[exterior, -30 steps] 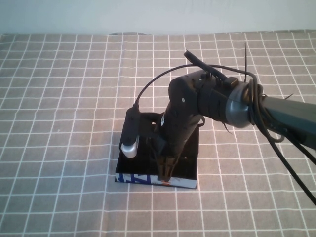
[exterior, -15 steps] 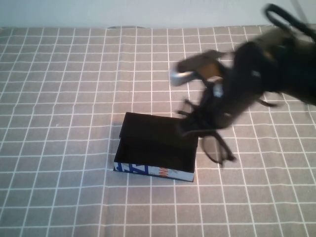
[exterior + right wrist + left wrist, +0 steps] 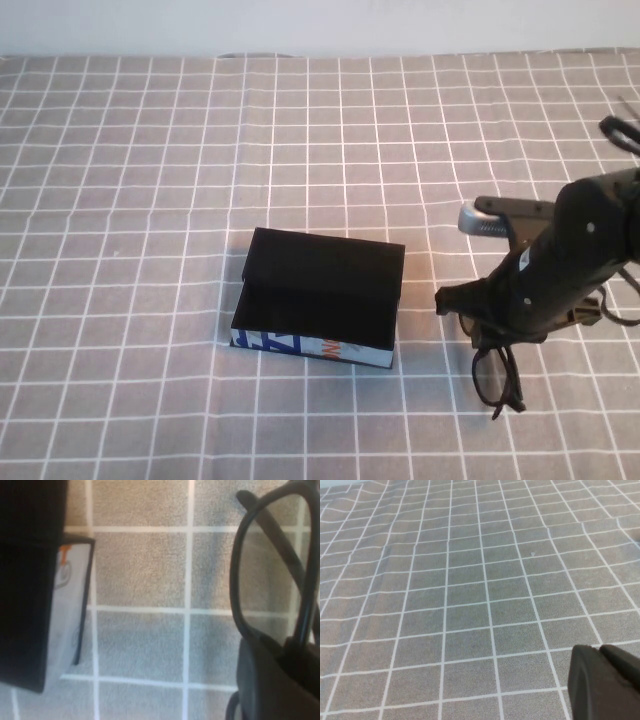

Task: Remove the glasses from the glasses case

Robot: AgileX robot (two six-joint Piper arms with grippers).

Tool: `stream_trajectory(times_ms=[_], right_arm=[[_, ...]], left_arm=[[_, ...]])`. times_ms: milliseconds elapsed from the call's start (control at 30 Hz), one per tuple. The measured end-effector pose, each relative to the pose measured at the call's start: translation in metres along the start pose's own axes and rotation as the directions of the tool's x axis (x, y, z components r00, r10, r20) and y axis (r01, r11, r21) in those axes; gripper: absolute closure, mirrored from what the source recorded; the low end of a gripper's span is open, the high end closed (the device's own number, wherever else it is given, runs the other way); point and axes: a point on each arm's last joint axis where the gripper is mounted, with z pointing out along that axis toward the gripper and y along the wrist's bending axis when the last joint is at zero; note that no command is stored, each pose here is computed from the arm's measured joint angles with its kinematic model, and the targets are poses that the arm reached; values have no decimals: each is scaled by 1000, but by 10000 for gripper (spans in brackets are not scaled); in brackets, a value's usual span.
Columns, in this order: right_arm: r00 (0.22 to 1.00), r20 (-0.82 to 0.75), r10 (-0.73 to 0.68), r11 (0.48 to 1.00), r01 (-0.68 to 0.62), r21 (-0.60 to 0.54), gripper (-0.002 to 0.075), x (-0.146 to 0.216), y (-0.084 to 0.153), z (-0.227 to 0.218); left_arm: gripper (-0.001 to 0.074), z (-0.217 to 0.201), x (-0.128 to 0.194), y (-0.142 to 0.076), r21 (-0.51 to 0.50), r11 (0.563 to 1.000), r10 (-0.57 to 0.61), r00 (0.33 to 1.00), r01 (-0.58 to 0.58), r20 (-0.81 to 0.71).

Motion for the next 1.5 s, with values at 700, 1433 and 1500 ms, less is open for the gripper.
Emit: stream_trajectory(times_ms=[700, 1433, 1500], right_arm=[[1000, -6, -7, 996, 7, 88, 316, 13, -9, -46], [962, 249, -111, 987, 137, -89, 742, 144, -47, -191], [940, 303, -159, 975, 197, -99, 742, 151, -50, -196]], left_arm=[[739, 0, 0, 0, 0, 1000, 0, 1000, 0, 0], [739, 0, 0, 0, 0, 1000, 0, 1000, 0, 0], [740, 0, 0, 0, 0, 1000, 0, 1000, 0, 0]])
